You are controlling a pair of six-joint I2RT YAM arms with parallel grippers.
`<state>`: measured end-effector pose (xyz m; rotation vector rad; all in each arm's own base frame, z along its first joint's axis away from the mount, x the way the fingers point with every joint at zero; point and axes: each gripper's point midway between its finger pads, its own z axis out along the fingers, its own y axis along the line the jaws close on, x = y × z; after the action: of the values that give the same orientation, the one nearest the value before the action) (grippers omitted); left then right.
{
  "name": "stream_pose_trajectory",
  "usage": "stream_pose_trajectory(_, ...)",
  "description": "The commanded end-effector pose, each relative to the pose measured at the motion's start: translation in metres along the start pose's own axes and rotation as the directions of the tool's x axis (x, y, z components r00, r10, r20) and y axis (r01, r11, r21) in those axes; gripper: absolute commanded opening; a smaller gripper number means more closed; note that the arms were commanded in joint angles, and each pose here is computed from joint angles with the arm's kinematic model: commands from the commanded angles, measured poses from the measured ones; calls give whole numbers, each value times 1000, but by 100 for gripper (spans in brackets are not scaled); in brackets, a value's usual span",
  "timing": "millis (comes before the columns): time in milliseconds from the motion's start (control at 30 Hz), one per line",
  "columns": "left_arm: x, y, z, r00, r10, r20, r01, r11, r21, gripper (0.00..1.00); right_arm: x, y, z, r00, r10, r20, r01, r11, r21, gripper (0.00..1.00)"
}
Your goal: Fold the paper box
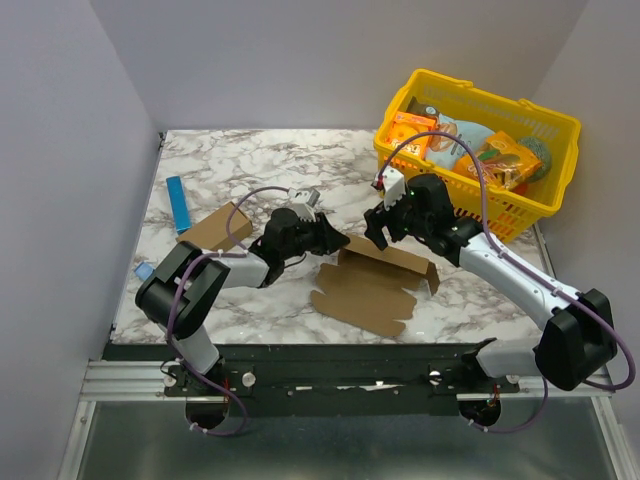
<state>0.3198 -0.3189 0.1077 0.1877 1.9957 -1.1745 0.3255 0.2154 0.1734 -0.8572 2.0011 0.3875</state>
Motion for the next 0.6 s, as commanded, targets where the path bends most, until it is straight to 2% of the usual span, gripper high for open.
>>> stream_pose_trajectory(0,38,28,-4,988,52,-143,-61,996,-62,33,-8,-2,-2,999,-36,36,36,999,-2,85)
stream_pose_trajectory(167,41,29,-5,981,112,-160,-120,992,-42,29,0,8,4,999,-42,14,43,997,-63,85)
stream_pose_trajectory(433,48,28,-3,972,156,-178,-157,988,10,24,25,34,2,999,21,-48,-30,983,-181,86)
stream_pose_trajectory(567,52,30,-5,970,166,-180,-166,986,14,23,36,32,6,996,24,-89,-38,985,-166,86)
